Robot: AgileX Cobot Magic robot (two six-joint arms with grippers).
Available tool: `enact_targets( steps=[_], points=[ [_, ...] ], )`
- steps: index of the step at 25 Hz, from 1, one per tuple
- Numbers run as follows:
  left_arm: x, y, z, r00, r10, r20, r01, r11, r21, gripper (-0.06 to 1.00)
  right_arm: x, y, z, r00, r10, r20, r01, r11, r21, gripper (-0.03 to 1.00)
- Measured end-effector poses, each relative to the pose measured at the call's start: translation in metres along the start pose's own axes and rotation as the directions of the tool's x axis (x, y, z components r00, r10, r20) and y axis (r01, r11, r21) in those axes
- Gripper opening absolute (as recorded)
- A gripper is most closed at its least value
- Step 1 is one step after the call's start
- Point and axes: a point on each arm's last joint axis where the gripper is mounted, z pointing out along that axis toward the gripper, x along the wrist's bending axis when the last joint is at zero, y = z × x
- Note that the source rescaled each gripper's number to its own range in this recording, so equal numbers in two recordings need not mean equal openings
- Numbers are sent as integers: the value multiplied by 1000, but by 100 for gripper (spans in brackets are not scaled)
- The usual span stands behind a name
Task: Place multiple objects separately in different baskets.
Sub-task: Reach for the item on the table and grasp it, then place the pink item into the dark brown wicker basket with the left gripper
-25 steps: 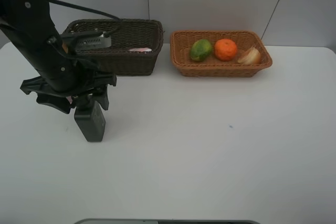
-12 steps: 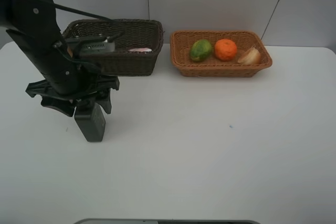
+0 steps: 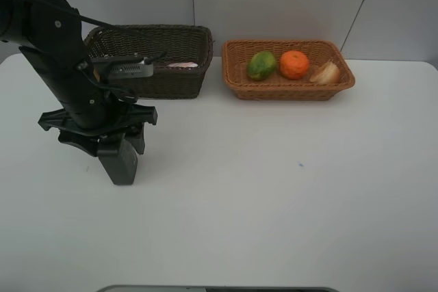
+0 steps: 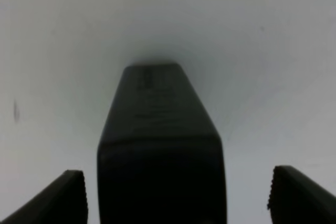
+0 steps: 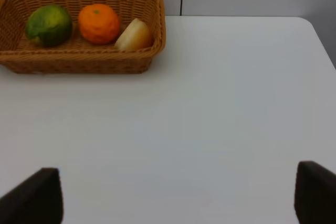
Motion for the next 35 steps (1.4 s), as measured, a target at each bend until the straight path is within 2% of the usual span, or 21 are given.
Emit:
enact_targets(
  steps=[4,5,30,35],
  points=[
    [0,0,0,1000,1,-2,-1,1000,2,51,0,0,0,1000,0,0,0,1000,0,88],
    [0,0,0,1000,2,-1,-2,1000,1,49,0,0,0,1000,0,0,0,1000,0,88],
    [0,0,0,1000,-11,-1,11,1000,0,50,0,0,0,1000,0,0,0,1000,0,88],
    [-1,1,-15,1000,2,21,-1,999,-39,50,0,0,0,1000,0,0,0,1000,0,88]
  ],
)
